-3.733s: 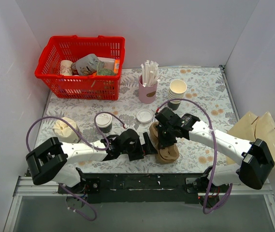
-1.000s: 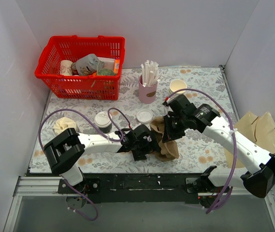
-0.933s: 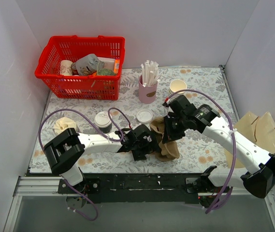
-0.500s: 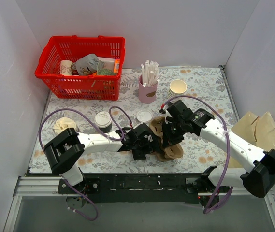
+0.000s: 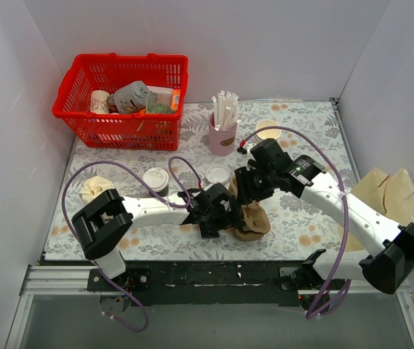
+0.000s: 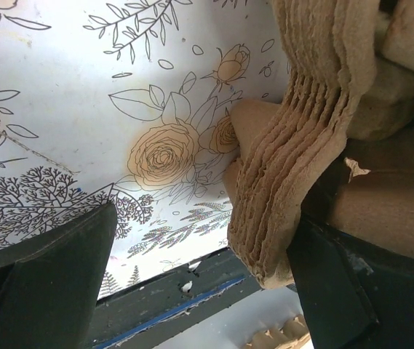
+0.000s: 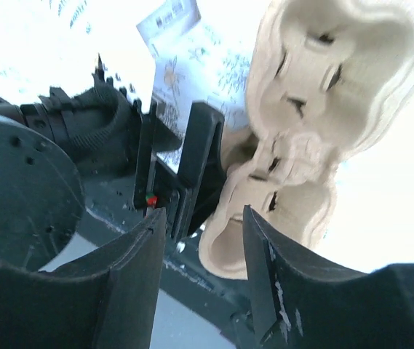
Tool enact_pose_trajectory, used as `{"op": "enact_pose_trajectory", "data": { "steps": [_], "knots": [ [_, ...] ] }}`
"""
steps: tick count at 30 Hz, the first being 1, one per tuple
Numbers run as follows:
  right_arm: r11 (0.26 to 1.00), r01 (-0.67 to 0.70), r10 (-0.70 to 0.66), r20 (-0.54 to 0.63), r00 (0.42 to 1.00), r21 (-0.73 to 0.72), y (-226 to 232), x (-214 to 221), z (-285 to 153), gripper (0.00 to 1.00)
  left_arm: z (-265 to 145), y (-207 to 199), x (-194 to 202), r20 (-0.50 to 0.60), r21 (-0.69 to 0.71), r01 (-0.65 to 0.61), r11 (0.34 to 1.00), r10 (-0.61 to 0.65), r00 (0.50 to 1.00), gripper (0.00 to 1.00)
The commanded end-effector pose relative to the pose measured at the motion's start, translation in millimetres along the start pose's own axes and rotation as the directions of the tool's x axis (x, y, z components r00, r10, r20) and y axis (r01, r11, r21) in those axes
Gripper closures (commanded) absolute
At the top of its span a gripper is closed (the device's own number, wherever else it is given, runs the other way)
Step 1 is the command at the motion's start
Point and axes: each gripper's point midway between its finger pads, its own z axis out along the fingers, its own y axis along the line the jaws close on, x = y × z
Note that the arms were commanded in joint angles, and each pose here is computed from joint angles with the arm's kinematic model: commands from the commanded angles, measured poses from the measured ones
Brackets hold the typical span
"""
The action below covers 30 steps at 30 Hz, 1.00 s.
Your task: Pack the takeout coffee
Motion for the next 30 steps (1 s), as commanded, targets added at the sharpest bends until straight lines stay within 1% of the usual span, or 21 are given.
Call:
{"op": "enact_pose_trajectory", "data": {
  "steps": [1, 2, 6, 7, 8, 9, 10, 11, 15, 19, 23, 24, 27, 30],
  "knots": [
    [0.997, 0.071, -0.076, 0.171, 0.982, 0.035, 2, -49, -8, 0.45, 4, 14, 1, -0.015, -0.059, -0.020, 0.998, 0.020, 1.000, 0.03],
    [0.996, 0.068, -0.077, 0.182, 0.980, 0.052, -1, -54, -6, 0.45, 2, 14, 2, -0.014, -0.057, -0.022, 0.998, 0.021, 1.000, 0.02],
    [0.993, 0.077, -0.089, 0.142, 0.986, 0.085, -6, -60, 12, 0.44, -15, 14, -3, 0.023, -0.037, -0.010, 0.999, 0.011, 1.000, 0.02],
    [0.991, 0.079, -0.095, 0.147, 0.985, 0.112, -10, -64, 13, 0.43, -19, 18, -6, 0.036, -0.049, -0.003, 0.999, 0.004, 0.999, 0.02],
    [0.989, 0.082, -0.099, 0.143, 0.985, 0.123, -12, -65, 16, 0.43, -30, 15, -8, 0.046, -0.025, 0.000, 1.000, 0.001, 0.999, 0.02],
    [0.988, 0.087, -0.103, 0.129, 0.986, 0.126, -13, -65, 20, 0.42, -35, 17, -9, 0.050, -0.025, -0.004, 1.000, 0.005, 0.999, 0.02],
    [0.988, 0.087, -0.103, 0.125, 0.987, 0.127, -12, -65, 22, 0.41, -41, 21, -16, 0.082, -0.041, -0.004, 0.999, 0.007, 0.997, 0.02],
    [0.987, 0.087, -0.104, 0.126, 0.987, 0.137, -13, -65, 25, 0.40, -47, 23, -18, 0.092, -0.044, -0.010, 0.999, 0.014, 0.996, 0.02],
    [0.979, 0.126, -0.142, 0.091, 0.986, 0.159, -11, -61, 38, 0.37, -80, 26, -28, 0.157, -0.044, -0.018, 0.999, 0.025, 0.987, 0.02],
    [0.979, 0.147, -0.160, 0.088, 0.983, 0.142, 1, -62, 46, 0.36, -96, 40, -35, 0.201, -0.080, 0.009, 0.997, 0.007, 0.980, 0.02],
    [0.966, 0.140, -0.160, 0.074, 0.984, 0.216, -7, -62, 52, 0.37, -102, 59, -36, 0.224, -0.111, 0.058, 0.992, -0.032, 0.974, 0.02],
    [0.962, 0.143, -0.159, 0.053, 0.986, 0.232, -10, -58, 57, 0.36, -103, 61, -36, 0.227, -0.108, 0.069, 0.992, -0.043, 0.973, 0.02],
    [0.954, 0.146, -0.152, 0.003, 0.988, 0.262, -14, -48, 67, 0.40, -104, 64, -35, 0.234, -0.093, 0.083, 0.992, -0.059, 0.970, 0.02],
    [0.946, 0.157, -0.158, -0.020, 0.987, 0.285, -12, -44, 70, 0.56, -104, 67, -36, 0.239, -0.096, 0.095, 0.991, -0.070, 0.969, 0.02]
  ]
}}
